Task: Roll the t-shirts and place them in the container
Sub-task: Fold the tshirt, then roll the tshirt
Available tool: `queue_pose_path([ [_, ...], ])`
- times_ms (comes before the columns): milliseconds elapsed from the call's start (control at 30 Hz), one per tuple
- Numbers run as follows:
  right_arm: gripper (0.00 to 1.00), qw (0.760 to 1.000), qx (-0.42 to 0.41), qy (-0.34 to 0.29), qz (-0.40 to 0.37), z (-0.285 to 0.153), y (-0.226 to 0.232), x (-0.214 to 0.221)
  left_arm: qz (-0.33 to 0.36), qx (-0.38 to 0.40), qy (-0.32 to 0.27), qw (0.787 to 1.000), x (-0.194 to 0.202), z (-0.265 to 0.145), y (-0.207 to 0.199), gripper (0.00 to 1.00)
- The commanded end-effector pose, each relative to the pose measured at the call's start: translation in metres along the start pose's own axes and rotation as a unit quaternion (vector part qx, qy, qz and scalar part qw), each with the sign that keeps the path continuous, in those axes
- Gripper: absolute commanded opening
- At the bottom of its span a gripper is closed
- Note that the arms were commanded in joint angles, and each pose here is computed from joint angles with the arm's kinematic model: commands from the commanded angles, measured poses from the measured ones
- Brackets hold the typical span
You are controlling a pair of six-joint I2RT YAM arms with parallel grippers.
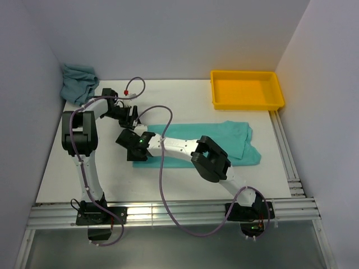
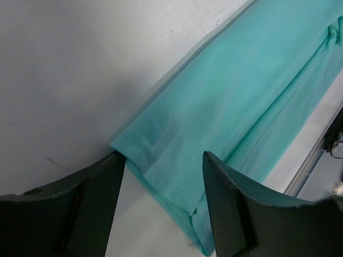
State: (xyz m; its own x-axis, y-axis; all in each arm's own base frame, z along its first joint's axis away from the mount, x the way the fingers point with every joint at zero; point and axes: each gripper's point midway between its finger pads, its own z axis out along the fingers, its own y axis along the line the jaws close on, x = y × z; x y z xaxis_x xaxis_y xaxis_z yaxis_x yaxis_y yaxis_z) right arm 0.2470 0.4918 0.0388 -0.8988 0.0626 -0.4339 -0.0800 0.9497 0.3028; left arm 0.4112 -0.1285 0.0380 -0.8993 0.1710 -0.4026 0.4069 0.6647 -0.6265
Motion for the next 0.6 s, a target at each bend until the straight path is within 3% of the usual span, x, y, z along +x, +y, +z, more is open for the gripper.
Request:
queue_pose_path([
  [0, 0.45, 1.000, 0.017, -0.010, 0.000, -0.005, 0.001, 0.004, 0.004, -0.031, 0.016, 0.999, 0.008, 0.013, 0.007, 0.66],
  [167, 0.45, 0.999, 0.042, -0.001, -0.016, 0.001, -0.004, 0.017, -0.004, -0.043, 0.012, 0.999, 0.008, 0.015, 0.006, 0.57],
  [200, 0.45, 0.999, 0.042, 0.001, -0.019, -0.002, -0.001, 0.018, -0.005, -0.045, 0.011, 0.999, 0.008, 0.014, 0.005, 0.50],
  [467, 0.47, 0.997, 0.064, 0.019, -0.038, 0.008, -0.007, 0.035, -0.011, -0.072, 0.008, 0.997, 0.012, 0.010, 0.009, 0.29],
  [567, 0.42, 0.997, 0.068, 0.019, -0.040, 0.007, -0.008, 0.035, -0.009, -0.083, 0.004, 0.997, 0.010, 0.006, 0.010, 0.20],
])
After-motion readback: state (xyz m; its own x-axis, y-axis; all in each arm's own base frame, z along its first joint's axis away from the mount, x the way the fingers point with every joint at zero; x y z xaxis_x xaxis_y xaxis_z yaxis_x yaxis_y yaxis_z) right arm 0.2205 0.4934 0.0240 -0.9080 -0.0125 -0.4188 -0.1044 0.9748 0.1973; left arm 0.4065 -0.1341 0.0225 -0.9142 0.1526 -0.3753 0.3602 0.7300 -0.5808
